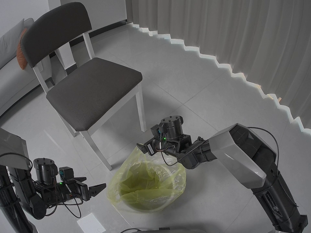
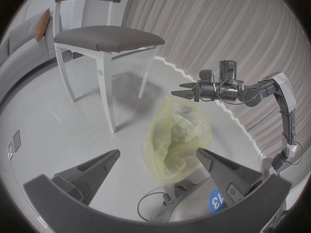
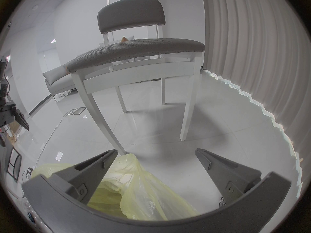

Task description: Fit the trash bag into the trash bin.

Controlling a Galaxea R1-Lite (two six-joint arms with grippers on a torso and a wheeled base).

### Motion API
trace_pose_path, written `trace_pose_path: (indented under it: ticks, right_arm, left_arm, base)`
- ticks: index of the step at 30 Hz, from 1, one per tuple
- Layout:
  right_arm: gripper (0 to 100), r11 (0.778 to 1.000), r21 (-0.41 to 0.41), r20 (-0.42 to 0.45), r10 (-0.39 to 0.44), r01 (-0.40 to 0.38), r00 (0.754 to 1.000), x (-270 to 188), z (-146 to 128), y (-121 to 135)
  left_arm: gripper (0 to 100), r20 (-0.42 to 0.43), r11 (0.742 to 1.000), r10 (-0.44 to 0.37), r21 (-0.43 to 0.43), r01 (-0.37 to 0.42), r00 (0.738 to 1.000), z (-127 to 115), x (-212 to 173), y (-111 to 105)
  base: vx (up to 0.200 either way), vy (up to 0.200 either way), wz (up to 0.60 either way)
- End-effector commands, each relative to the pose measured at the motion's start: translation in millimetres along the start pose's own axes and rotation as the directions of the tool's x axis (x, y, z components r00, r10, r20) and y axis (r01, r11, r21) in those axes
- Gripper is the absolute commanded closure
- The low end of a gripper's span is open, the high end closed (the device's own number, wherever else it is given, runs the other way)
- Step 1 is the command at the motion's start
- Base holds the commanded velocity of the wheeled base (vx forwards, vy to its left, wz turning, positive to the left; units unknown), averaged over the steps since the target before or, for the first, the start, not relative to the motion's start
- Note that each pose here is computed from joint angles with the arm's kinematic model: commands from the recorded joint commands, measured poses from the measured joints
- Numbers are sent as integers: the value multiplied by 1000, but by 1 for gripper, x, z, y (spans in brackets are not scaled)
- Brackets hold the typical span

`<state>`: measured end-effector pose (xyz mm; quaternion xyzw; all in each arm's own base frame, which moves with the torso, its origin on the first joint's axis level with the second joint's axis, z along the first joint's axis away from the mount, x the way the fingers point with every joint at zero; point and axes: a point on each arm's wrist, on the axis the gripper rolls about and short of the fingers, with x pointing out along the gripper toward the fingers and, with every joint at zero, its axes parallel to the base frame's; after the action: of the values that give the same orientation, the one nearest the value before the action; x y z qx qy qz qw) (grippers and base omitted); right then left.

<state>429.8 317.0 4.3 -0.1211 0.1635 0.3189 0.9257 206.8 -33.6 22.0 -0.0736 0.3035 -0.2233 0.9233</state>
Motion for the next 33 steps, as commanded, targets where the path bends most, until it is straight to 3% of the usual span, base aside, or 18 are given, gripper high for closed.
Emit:
trace_pose_path:
  ticks: [1,9,14,20,33]
  right_arm:
    - [0,1000,-7,-19,-4,4,1000,1,-4,-1]
    - [0,999,3,-134,-40,41,990,-33,-17,-28]
    - [0,995,18,-208,-88,93,974,-70,-27,-58]
    - [0,992,11,-284,-116,124,952,-99,-42,-75]
    - [0,993,17,-355,-100,114,929,-90,-72,-72]
  left_arm:
    - [0,-22,1000,-17,5,17,1000,-5,1,-4]
    - [0,-20,998,-47,40,48,999,-10,15,-11]
    - [0,-81,998,-23,51,28,996,-25,31,-11]
    - [0,-99,998,-2,57,8,995,-30,49,-5]
    - [0,-27,995,73,76,-71,997,-26,98,11]
  base:
    - [0,0,0]
    - [0,0,0]
    - [0,0,0]
    - [0,0,0]
    - [0,0,0]
